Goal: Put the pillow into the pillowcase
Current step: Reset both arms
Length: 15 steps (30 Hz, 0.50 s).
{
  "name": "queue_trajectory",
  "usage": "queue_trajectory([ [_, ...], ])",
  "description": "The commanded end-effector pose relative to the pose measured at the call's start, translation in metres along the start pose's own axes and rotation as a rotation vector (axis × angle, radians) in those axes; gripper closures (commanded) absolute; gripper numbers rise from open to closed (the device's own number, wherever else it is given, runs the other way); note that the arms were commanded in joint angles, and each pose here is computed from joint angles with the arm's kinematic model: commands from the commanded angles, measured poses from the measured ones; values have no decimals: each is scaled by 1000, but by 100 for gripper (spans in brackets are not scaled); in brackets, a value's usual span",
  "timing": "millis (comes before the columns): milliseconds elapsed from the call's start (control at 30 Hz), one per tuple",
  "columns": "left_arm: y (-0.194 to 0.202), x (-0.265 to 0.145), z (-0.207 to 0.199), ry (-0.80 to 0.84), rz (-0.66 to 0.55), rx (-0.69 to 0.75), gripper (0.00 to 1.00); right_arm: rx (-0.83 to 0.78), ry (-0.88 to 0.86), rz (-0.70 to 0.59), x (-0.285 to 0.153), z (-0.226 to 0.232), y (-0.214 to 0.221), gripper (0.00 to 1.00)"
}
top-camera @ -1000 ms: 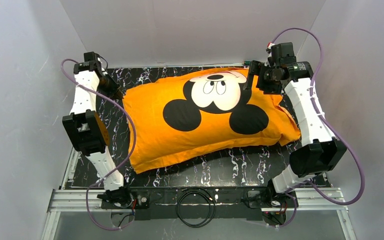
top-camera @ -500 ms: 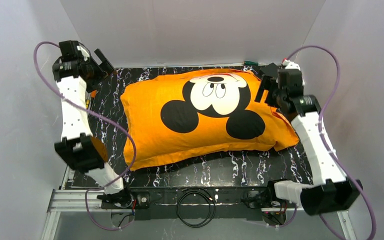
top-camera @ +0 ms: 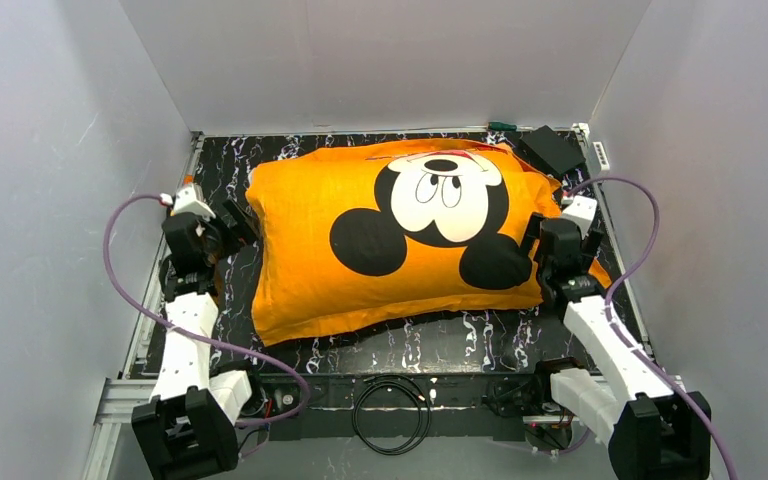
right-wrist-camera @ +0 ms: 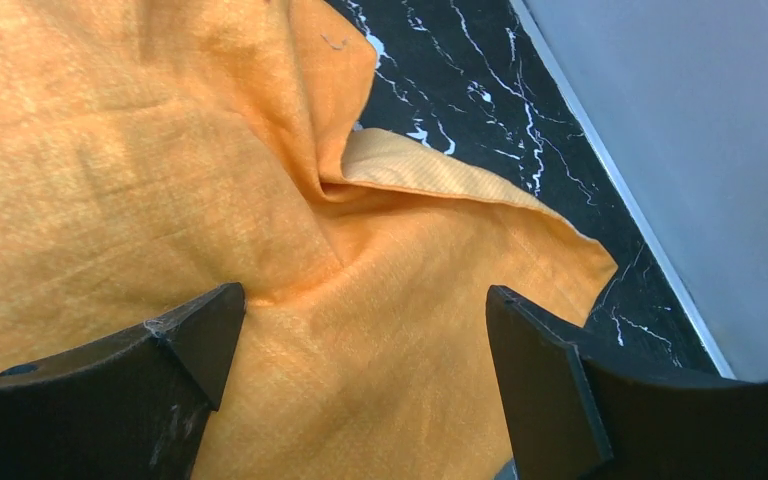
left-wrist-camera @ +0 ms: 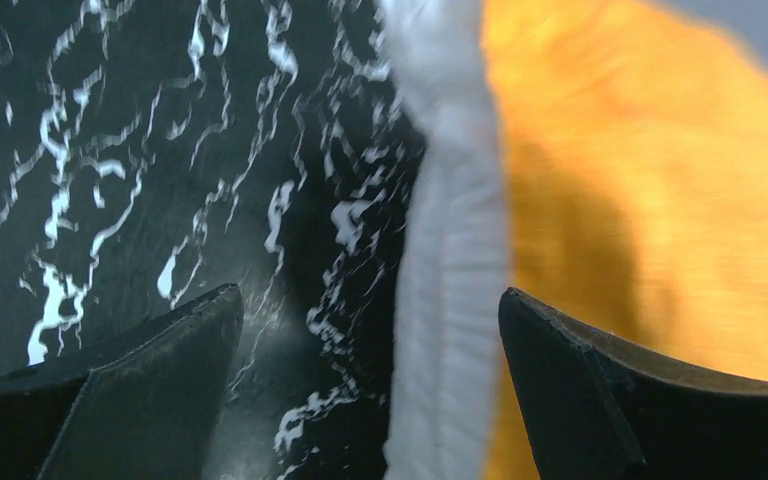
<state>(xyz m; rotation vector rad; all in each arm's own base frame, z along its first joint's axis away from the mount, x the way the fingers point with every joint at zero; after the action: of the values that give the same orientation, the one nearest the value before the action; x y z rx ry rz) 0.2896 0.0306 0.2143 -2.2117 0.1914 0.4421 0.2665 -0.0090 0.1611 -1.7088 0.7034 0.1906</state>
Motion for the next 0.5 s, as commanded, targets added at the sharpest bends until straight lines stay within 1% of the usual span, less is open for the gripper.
queue_trajectory([
  [0,27,17,24,-2,-23,44,2,-21,122,-132,14,-13,21,2],
  [67,50,26,37,-11,4,51,2,-26,106,-147,21,-7,36,2],
  [133,73,36,48,-11,10,129,2,-19,106,-163,27,-4,46,2],
  [233,95,50,49,-8,-9,282,2,12,111,-228,35,0,48,2],
  [333,101,70,48,-20,-33,301,2,17,109,-255,43,5,53,2],
  [400,102,84,42,-33,-4,374,2,22,87,-296,47,10,46,2],
  [467,101,94,40,-48,-10,421,2,29,88,-320,53,13,41,2],
])
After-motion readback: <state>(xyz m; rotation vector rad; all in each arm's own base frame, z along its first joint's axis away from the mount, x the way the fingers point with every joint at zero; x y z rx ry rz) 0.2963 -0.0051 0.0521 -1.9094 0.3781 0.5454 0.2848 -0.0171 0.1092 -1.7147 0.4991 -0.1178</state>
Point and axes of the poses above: each gripper's point midway between its finger pads, its own x axis out along the fingers, its own z axis along the line the jaws close on, y = z × x, the point moved 4 cm from there along -x, back along the fingers, and after that the axes turned 14 degrees about -x, right-handed, at the moved point
